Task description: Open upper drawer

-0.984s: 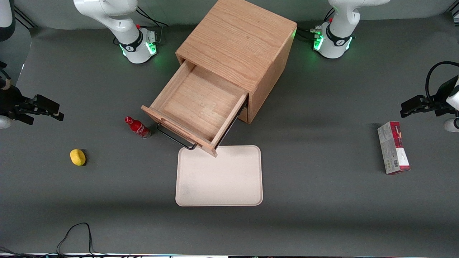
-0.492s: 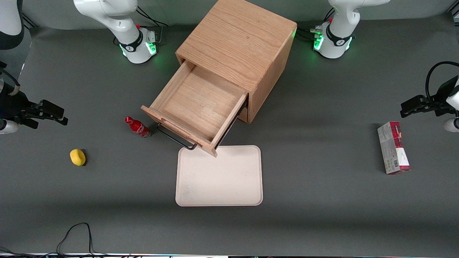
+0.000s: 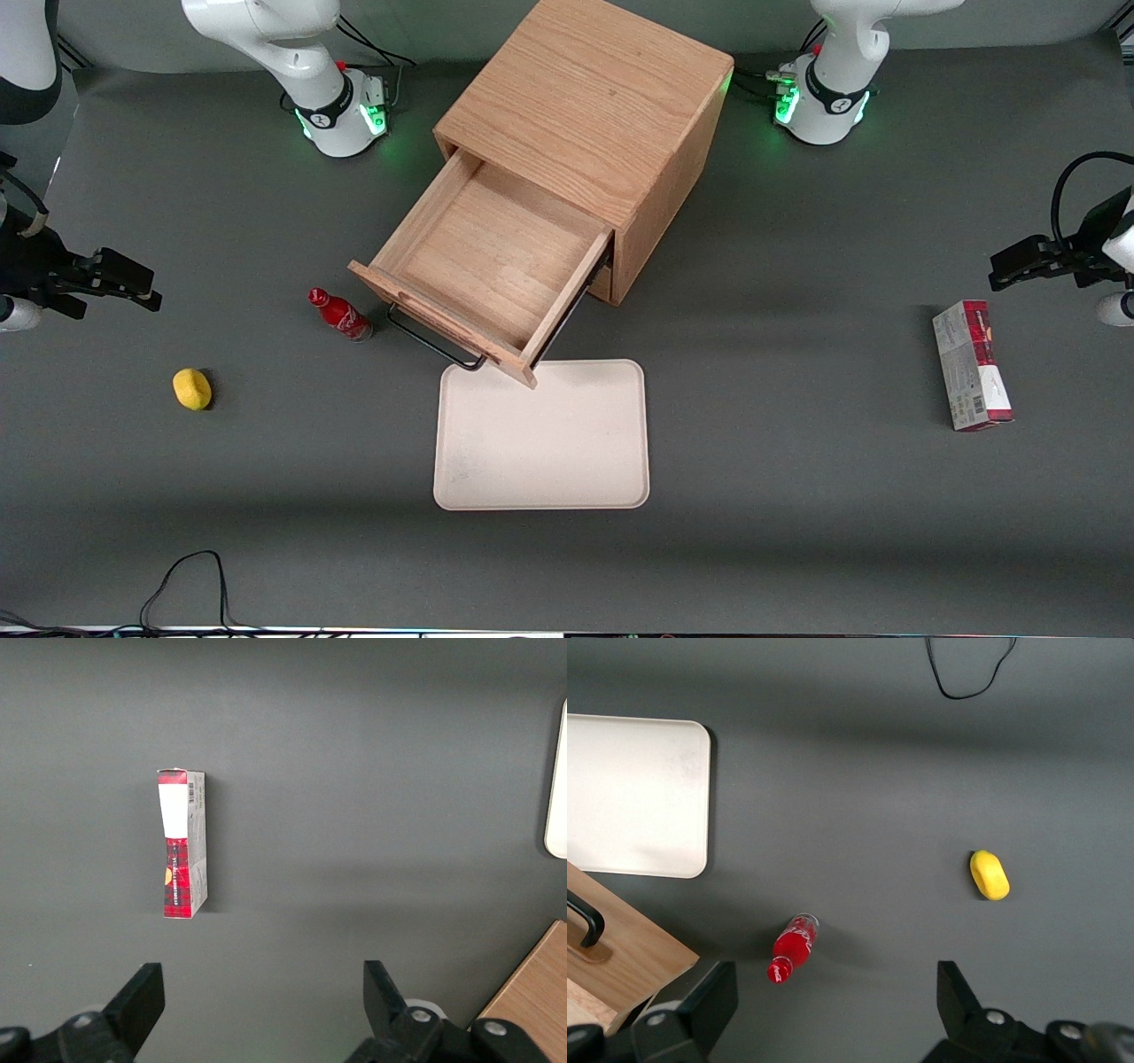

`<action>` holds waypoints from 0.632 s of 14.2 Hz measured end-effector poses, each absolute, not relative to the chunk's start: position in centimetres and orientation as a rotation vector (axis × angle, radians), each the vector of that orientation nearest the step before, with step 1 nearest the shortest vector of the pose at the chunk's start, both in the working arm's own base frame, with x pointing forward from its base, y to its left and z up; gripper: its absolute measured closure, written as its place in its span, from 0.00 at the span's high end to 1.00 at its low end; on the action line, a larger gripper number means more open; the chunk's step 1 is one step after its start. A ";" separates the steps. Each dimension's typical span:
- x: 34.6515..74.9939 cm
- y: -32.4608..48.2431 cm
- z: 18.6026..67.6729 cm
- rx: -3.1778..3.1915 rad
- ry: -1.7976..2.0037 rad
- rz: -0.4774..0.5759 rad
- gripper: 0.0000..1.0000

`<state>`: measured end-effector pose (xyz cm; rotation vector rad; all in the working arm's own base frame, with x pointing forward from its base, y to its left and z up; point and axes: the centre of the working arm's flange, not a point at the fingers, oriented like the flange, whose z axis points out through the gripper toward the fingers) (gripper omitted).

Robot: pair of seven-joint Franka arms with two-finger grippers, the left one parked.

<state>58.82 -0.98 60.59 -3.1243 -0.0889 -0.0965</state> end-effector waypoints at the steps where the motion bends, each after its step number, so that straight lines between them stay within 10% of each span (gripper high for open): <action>1: 58.8 -1.0 60.6 -3.125 -0.089 -0.096 1.00; 9: 58.2 -1.2 60.1 -3.130 -0.078 -0.012 1.00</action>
